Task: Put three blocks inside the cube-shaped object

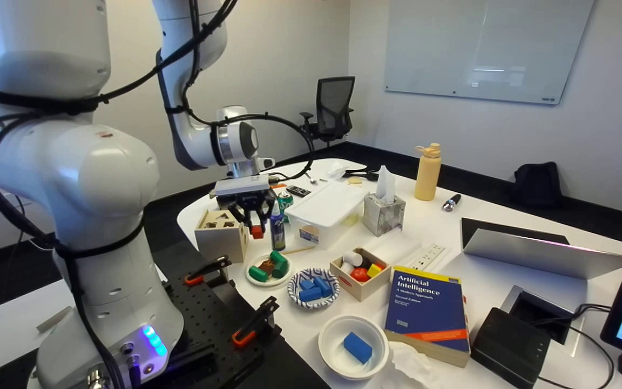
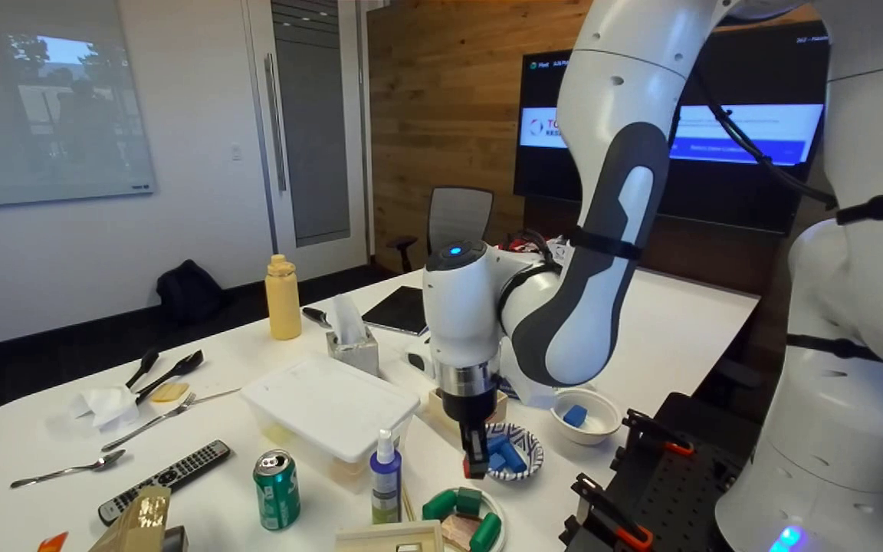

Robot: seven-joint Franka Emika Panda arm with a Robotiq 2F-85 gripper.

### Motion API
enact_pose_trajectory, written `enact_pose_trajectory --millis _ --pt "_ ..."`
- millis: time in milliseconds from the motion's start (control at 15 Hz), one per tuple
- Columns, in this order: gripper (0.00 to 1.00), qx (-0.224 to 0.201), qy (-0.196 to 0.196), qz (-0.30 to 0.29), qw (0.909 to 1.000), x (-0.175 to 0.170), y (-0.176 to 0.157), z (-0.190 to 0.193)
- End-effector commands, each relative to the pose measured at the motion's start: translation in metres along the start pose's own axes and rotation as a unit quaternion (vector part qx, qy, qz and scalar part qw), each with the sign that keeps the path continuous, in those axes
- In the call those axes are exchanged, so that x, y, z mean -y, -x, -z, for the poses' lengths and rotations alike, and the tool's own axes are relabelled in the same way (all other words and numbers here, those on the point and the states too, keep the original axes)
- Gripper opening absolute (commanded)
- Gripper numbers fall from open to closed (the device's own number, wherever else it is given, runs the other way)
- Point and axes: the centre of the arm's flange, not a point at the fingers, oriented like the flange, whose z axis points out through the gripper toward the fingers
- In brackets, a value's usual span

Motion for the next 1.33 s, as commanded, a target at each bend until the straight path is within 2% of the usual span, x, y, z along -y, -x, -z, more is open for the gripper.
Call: enact_pose_trajectory --millis 0,267,333,467,667,800,933,1267 --pt "0.08 -0.009 0.010 0.028 0.9995 0.069 -0.052 0.055" --pt "0.08 -0.015 0.023 0.034 0.9990 0.147 -0.108 0.123" --pt "0.08 -0.012 0.027 0.027 0.9992 0.159 -0.112 0.137" --pt "0.08 -0.007 0.049 -0.005 0.9988 0.163 -0.123 0.138" --pt "0.08 0.006 0.057 -0.062 0.9964 0.129 -0.127 0.108" --pt "0.08 0.025 0.050 -0.084 0.9949 0.107 -0.123 0.081" --pt "0.08 0.050 0.026 -0.089 0.9944 0.093 -0.123 0.049" --pt "0.08 0.070 -0.015 -0.083 0.9940 0.100 -0.123 0.016"
